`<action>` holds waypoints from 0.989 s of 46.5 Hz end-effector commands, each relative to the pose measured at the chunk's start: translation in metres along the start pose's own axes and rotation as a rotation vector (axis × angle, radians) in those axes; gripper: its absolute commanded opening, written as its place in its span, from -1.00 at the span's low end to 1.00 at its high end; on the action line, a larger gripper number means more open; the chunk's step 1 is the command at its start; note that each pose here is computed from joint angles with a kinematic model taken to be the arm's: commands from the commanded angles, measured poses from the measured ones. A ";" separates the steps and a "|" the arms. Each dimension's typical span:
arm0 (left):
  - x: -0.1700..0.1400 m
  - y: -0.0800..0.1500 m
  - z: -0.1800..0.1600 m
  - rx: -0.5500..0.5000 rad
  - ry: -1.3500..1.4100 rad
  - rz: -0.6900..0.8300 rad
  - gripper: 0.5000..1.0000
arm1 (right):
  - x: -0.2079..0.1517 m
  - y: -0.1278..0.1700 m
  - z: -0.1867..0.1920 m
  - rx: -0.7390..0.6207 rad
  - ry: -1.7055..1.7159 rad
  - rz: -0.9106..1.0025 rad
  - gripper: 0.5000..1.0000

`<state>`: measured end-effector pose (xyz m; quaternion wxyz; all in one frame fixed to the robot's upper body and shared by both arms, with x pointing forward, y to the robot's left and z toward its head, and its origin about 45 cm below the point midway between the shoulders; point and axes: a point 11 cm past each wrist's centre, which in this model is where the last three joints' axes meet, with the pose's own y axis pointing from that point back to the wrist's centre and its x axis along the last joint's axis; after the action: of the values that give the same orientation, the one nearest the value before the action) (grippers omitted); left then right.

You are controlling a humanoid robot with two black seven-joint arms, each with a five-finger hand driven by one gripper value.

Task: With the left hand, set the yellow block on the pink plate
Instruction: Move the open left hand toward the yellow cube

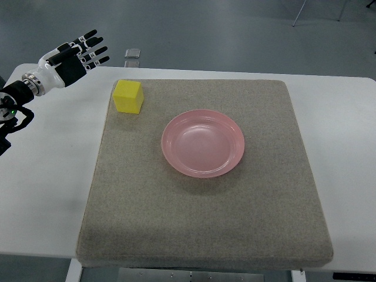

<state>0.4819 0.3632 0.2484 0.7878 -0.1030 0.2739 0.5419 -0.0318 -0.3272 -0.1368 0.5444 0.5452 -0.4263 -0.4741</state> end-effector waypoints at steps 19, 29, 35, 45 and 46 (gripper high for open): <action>-0.015 -0.012 0.023 0.011 -0.079 0.000 0.99 | 0.000 0.000 0.000 0.000 0.001 0.000 0.69; -0.010 -0.010 0.027 -0.011 -0.081 0.018 0.99 | 0.000 0.000 0.000 0.000 -0.001 0.000 0.69; -0.012 -0.011 0.030 -0.019 -0.085 0.016 0.99 | 0.000 0.000 0.000 0.000 -0.001 0.000 0.69; -0.014 -0.012 0.022 0.029 -0.131 0.006 0.99 | 0.000 0.000 0.000 -0.001 -0.001 0.000 0.69; -0.014 -0.012 0.020 0.038 -0.140 0.006 0.99 | 0.000 0.000 0.000 0.000 -0.001 0.000 0.69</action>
<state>0.4971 0.3594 0.2741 0.8004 -0.0658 0.2322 0.5487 -0.0318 -0.3272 -0.1368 0.5443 0.5452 -0.4263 -0.4741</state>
